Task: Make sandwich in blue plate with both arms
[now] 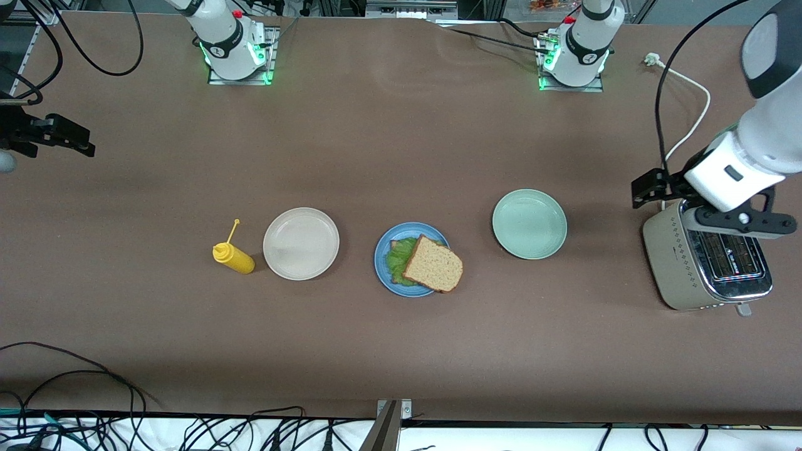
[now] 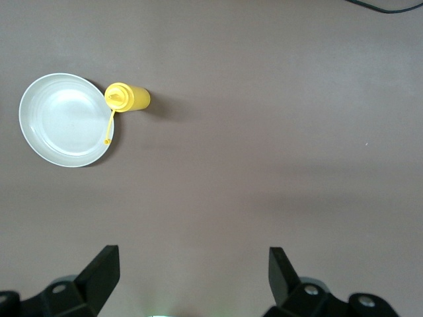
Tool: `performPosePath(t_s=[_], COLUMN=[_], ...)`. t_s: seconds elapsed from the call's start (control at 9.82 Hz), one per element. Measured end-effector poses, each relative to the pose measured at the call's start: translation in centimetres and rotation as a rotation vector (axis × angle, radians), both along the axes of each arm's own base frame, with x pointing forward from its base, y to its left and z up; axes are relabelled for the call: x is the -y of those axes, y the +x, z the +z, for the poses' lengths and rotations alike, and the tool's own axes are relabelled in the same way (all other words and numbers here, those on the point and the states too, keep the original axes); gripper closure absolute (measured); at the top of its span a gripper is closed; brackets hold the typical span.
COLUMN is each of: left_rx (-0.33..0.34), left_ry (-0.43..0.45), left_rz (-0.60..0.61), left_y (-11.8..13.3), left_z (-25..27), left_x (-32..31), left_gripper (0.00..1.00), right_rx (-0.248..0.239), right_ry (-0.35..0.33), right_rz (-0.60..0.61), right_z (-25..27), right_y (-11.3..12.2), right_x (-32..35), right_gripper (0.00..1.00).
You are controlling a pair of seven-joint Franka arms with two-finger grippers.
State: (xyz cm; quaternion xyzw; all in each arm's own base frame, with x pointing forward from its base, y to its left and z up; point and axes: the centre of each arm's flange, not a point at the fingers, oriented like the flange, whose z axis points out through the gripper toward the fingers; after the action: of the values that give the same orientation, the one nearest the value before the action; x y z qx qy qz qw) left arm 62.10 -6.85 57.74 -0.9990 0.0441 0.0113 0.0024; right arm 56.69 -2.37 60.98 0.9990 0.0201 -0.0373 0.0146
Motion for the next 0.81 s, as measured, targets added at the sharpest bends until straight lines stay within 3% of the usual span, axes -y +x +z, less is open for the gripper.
performPosePath(t_s=[0.81], left_rx=[-0.049], left_ry=[0.017], left_rz=[0.027], left_y=[-7.8], left_z=[1.4], left_x=[-5.9], left_gripper=[0.0], right_rx=[0.002], right_ry=[0.0], right_rz=[0.001], right_z=[0.1], right_y=[0.0], right_x=[-0.1], right_gripper=[0.0])
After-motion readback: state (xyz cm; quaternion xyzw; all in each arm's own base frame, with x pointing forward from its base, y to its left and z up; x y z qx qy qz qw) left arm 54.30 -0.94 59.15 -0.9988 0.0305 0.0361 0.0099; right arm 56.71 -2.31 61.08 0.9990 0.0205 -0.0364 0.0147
